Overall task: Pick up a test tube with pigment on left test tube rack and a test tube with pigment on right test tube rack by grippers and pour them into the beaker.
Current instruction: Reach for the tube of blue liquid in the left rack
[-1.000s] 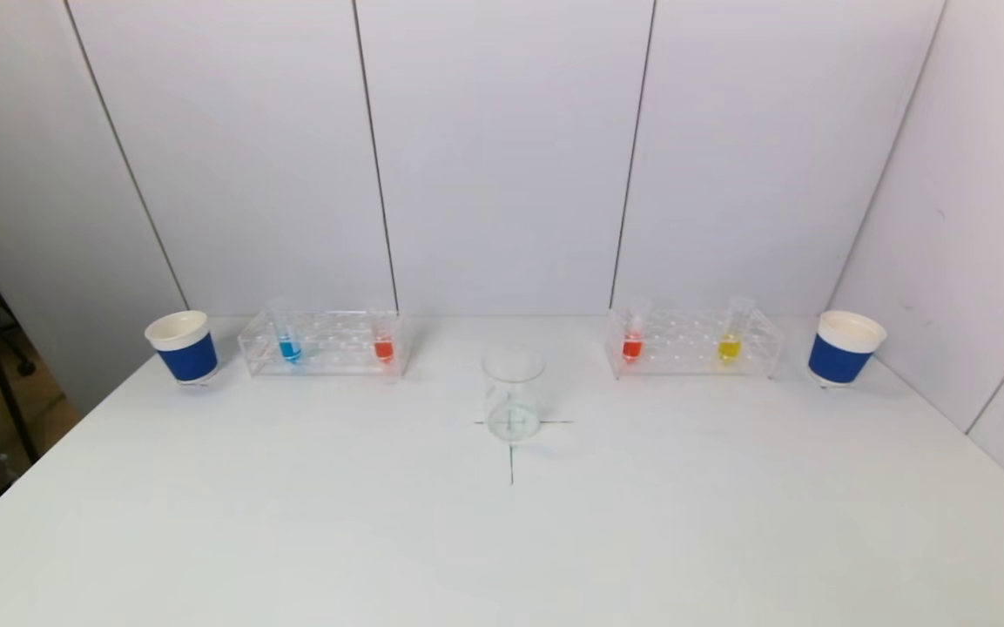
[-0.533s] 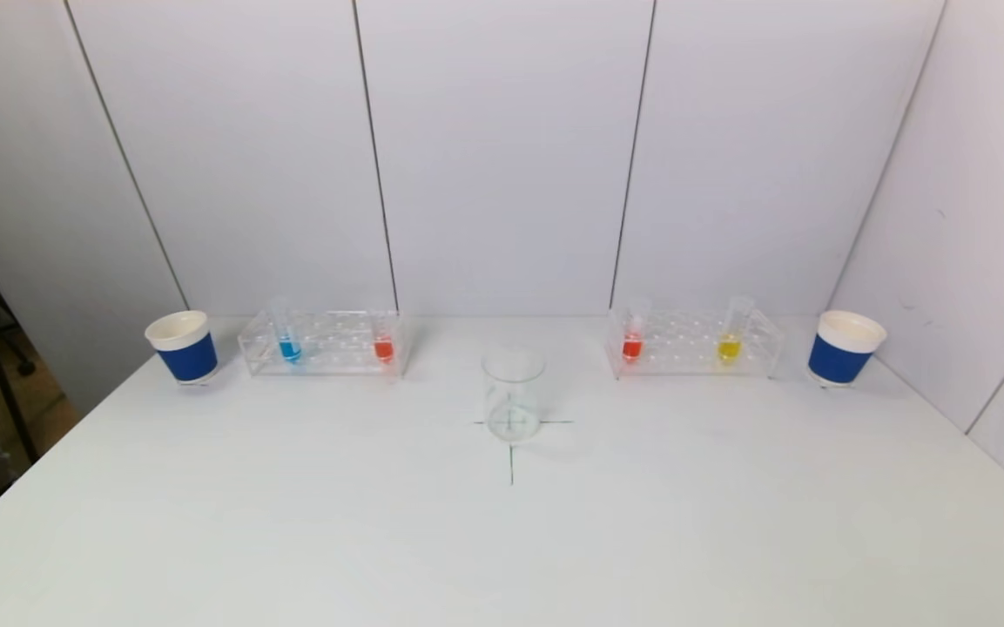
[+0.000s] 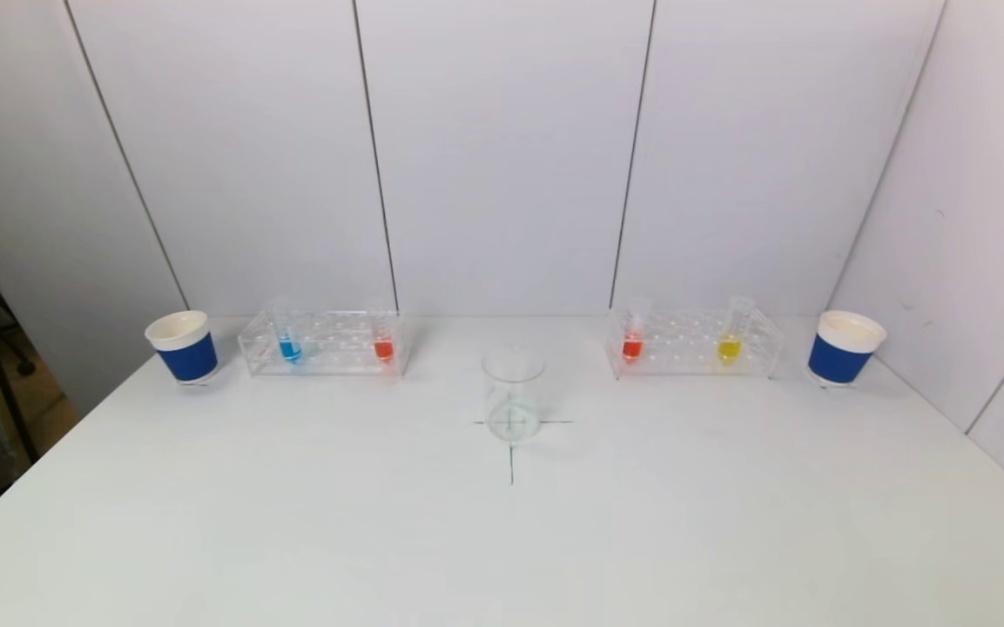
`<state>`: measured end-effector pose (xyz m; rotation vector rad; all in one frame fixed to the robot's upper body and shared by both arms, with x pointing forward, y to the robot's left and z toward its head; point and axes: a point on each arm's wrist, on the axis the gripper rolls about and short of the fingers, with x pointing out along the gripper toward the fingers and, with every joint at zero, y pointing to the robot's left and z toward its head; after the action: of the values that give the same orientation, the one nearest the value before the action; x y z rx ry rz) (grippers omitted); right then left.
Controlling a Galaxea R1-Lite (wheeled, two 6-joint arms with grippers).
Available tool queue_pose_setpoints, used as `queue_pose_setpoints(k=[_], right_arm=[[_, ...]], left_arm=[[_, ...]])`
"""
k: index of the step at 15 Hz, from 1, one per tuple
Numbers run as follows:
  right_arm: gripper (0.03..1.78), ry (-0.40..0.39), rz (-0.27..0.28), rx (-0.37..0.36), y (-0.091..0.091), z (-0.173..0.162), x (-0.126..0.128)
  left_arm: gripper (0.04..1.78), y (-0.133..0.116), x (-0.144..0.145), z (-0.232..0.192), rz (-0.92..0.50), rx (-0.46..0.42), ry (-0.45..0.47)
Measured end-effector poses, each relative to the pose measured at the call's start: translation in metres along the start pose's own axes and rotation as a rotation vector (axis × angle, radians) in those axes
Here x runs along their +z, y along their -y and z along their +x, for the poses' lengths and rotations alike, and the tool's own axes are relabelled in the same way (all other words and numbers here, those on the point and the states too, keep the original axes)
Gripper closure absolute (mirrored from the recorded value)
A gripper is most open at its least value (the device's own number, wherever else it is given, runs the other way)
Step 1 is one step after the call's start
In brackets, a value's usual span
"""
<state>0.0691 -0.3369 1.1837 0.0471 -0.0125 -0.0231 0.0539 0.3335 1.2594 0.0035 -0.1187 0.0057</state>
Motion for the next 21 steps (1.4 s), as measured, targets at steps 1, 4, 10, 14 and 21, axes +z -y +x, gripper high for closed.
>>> queue_pose_setpoints(k=[1, 4, 10, 14, 21], right_arm=[[0.04, 0.000, 0.000, 0.000, 0.000, 0.000, 0.000], [0.04, 0.000, 0.000, 0.000, 0.000, 0.000, 0.000], [0.04, 0.000, 0.000, 0.000, 0.000, 0.000, 0.000], [0.04, 0.000, 0.000, 0.000, 0.000, 0.000, 0.000], [0.04, 0.000, 0.000, 0.000, 0.000, 0.000, 0.000]], left_arm=[[0.06, 0.000, 0.020, 0.003, 0.001, 0.002, 0.013], [0.06, 0.000, 0.066, 0.023, 0.001, 0.006, 0.011], [0.06, 0.000, 0.100, 0.107, 0.003, 0.005, -0.021], [0.06, 0.000, 0.085, 0.162, 0.000, 0.004, -0.067], [0.06, -0.003, 0.029, 0.251, -0.008, 0.020, -0.133]])
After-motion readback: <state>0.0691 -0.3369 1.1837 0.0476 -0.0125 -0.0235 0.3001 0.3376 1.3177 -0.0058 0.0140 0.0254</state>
